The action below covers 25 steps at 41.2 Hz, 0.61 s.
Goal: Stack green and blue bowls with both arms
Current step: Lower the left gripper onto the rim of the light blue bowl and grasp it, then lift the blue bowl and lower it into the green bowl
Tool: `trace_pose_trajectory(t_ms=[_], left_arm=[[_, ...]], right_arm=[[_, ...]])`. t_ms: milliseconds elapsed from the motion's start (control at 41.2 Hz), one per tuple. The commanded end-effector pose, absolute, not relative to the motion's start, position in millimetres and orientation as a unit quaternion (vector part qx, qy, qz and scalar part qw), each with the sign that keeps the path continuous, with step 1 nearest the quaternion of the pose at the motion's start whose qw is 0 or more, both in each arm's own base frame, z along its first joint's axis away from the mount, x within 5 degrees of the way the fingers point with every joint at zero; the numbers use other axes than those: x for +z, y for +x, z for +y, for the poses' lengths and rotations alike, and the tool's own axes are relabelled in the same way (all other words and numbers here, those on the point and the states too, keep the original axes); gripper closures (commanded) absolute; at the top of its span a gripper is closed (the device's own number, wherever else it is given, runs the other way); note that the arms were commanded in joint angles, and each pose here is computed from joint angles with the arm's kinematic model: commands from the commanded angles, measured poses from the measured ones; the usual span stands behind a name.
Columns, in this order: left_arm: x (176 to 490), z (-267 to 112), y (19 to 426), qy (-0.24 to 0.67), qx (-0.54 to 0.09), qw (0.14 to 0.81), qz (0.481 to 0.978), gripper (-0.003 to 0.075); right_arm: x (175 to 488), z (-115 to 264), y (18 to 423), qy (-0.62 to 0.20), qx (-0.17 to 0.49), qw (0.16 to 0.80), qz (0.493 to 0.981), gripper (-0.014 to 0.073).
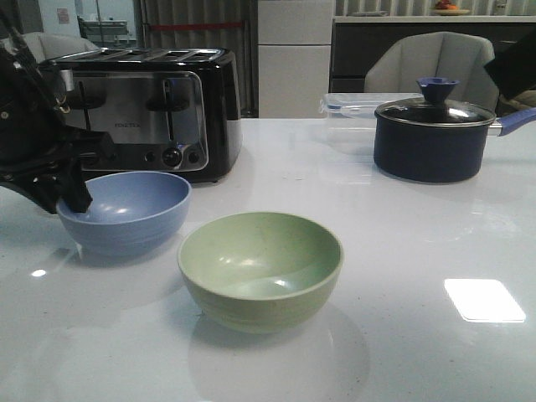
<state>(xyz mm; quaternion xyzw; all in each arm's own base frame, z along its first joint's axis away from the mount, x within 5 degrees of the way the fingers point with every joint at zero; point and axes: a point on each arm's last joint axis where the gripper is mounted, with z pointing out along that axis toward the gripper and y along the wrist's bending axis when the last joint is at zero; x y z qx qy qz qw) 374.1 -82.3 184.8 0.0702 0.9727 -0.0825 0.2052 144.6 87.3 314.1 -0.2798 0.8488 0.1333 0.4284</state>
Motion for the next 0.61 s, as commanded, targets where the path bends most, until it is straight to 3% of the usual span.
trace_pose_trajectory(t_ms=[0, 291, 583], left_arm=[[213, -86, 377, 0.068, -0.095, 0.245, 0.963, 0.0624], [258, -96, 370, 0.094, -0.124, 0.249, 0.956, 0.0627], [301, -153, 327, 0.208, -0.165, 0.282, 0.922, 0.0627]], right_arm=[[328, 88, 148, -0.275, 0.135, 0.471, 0.827, 0.02], [328, 88, 148, -0.275, 0.135, 0.471, 0.827, 0.02], [328, 88, 148, -0.275, 0.135, 0.471, 0.827, 0.02]])
